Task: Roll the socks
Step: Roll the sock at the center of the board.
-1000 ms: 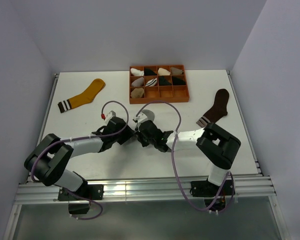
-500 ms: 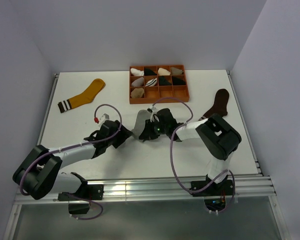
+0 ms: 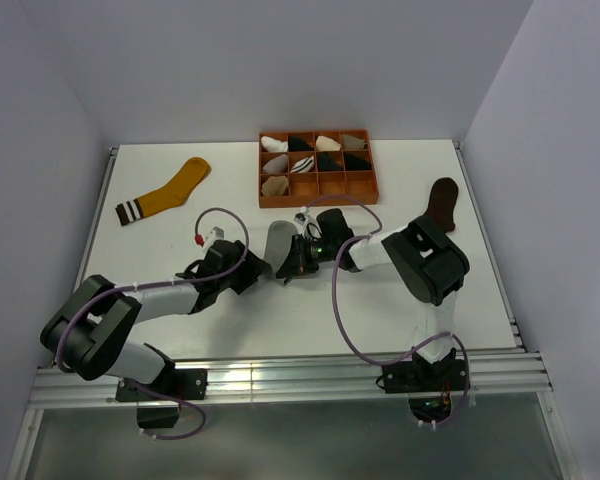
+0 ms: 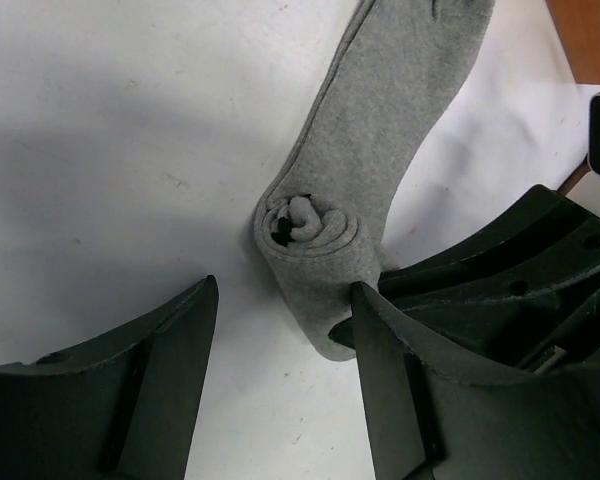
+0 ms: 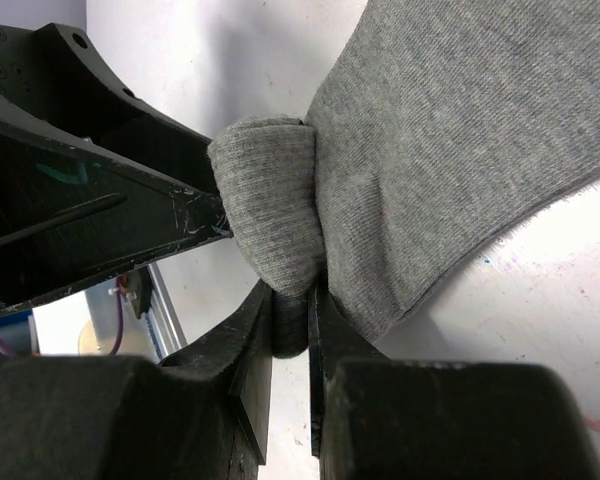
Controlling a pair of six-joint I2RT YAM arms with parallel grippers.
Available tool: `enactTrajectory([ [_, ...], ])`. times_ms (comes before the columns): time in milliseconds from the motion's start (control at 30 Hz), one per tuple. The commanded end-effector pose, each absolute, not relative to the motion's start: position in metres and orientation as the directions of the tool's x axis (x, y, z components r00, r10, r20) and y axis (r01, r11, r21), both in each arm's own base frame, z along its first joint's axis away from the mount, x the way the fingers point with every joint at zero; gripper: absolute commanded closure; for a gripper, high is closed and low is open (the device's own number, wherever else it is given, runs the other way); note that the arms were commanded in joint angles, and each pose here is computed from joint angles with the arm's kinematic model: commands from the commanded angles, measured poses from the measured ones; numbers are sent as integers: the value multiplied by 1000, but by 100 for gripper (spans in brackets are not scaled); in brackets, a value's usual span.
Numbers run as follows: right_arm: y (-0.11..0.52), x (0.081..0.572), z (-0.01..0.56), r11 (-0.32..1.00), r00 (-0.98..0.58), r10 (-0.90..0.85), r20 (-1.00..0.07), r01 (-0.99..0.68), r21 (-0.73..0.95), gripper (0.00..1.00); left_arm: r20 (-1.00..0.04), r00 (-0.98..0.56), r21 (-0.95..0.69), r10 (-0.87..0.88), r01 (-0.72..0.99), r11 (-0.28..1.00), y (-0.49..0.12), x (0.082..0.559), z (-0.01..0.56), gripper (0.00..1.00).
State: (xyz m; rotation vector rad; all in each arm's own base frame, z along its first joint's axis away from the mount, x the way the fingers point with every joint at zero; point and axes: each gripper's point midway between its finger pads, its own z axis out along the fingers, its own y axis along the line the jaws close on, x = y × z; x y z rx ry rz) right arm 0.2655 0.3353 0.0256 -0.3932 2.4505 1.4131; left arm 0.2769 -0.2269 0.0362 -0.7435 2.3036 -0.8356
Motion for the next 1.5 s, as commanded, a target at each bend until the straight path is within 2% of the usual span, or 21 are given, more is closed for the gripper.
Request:
enactTrajectory([
  [0, 318, 236, -18, 585, -969, -140, -205, -248, 772, 100, -312, -671, -711, -673, -305, 634, -231, 284, 37, 38],
  [267, 318, 237, -19, 592, -970, -144, -194, -241, 769, 100, -313, -650, -708, -692, -326, 627, -226, 283, 31, 41],
  [633, 317, 236, -20, 600, -971, -159, -181, -241, 763, 100, -286, -674, -638, -681, -396, 660, -222, 281, -2, 54],
  [800, 316, 236, -18, 600, -968, -167, -190, -253, 759, 100, -266, -688, -605, -675, -426, 673, -218, 273, -16, 71],
  [833, 313, 238, -20, 615, -963, -168, -211, -269, 742, 99, -261, -697, -589, -668, -433, 682, -217, 269, -19, 79],
  [900, 311, 239, -12, 621, -952, -170, -255, -304, 723, 90, -259, -708, -573, -657, -435, 694, -216, 267, -22, 92],
  [933, 309, 243, -10, 635, -940, -170, -296, -334, 697, 85, -257, -719, -558, -646, -435, 707, -215, 264, -24, 96],
  [967, 308, 244, -6, 639, -930, -171, -326, -357, 682, 74, -259, -725, -546, -639, -435, 715, -213, 262, -25, 99],
  [1067, 305, 254, 19, 678, -859, -189, -476, -465, 570, 60, -270, -748, -508, -607, -425, 749, -209, 258, -26, 100],
  [1167, 307, 253, 40, 703, -773, -235, -589, -554, 447, 53, -279, -775, -468, -568, -406, 785, -206, 254, -27, 100],
  [1300, 298, 265, 60, 792, -620, -264, -739, -577, 201, 50, -286, -797, -453, -532, -376, 808, -207, 253, -24, 100],
  [1467, 311, 256, 84, 755, -416, -348, -840, -655, 12, 48, -296, -825, -457, -481, -320, 830, -213, 255, -18, 100],
])
